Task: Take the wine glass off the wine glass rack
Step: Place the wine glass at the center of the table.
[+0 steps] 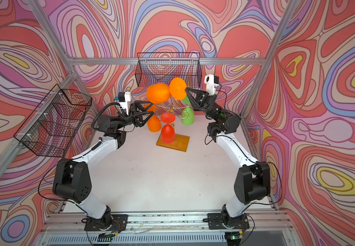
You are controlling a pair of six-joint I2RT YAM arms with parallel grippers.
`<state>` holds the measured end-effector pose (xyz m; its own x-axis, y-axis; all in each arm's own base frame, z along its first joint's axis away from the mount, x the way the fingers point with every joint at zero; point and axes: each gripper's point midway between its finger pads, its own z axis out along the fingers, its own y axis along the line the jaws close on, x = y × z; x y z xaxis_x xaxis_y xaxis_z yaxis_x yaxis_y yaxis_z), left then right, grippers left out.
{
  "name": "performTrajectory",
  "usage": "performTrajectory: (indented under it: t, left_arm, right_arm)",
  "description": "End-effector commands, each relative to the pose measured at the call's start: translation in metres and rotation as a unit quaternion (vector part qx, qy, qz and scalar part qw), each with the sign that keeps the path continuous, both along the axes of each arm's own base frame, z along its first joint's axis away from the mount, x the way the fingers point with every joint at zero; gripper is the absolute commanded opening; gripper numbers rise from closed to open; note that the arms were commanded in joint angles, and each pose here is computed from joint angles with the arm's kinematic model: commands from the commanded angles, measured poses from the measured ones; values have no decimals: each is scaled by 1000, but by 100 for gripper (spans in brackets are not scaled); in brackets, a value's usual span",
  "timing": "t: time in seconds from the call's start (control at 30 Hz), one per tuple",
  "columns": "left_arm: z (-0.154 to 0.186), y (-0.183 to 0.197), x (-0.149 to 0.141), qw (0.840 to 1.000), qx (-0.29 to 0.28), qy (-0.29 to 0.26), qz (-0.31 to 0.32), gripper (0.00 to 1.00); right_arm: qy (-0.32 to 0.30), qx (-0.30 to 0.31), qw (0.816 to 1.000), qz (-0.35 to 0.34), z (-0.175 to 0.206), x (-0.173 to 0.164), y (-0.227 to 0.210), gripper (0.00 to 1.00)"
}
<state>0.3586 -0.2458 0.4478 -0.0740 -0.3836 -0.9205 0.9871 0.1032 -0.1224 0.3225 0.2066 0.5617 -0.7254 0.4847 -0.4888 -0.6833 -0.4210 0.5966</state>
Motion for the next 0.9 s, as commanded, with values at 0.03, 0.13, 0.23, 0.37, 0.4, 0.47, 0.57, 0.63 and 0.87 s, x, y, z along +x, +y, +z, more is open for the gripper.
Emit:
performTrajectory:
  t: [0.03,0.13,0.23,0.37,0.4,0.47,0.57,0.63,0.87]
  left_arm:
    - [14,-1,-14,998,-4,-64,-2,79]
    - [17,0,-18,997,-5,-74,1,79]
    - [21,1,-22,996,-7,-84,5,79]
    - [25,3,-25,996,-10,-93,11,79]
    - [26,3,-25,995,-11,-94,11,78]
    - [27,3,-26,995,-14,-97,16,78]
    - [30,4,-28,994,-16,-104,19,77]
    - [32,5,-30,994,-18,-108,20,72]
    - [40,5,-35,993,-22,-117,18,61]
  right_arm:
    - [-12,17,1000,12,0,-7,-1,0]
    - [-10,17,1000,14,-2,-7,-1,0]
    - [-8,19,1000,15,-4,-7,-1,0]
    - [-5,18,1000,15,-6,-6,-1,0]
    - [-5,18,1000,15,-6,-6,-1,0]
    - [-3,18,1000,14,-8,-5,-1,0]
    - [0,17,1000,14,-10,-4,-1,0]
    - [2,16,1000,14,-11,-3,0,0]
    - [11,15,1000,12,-18,4,1,0]
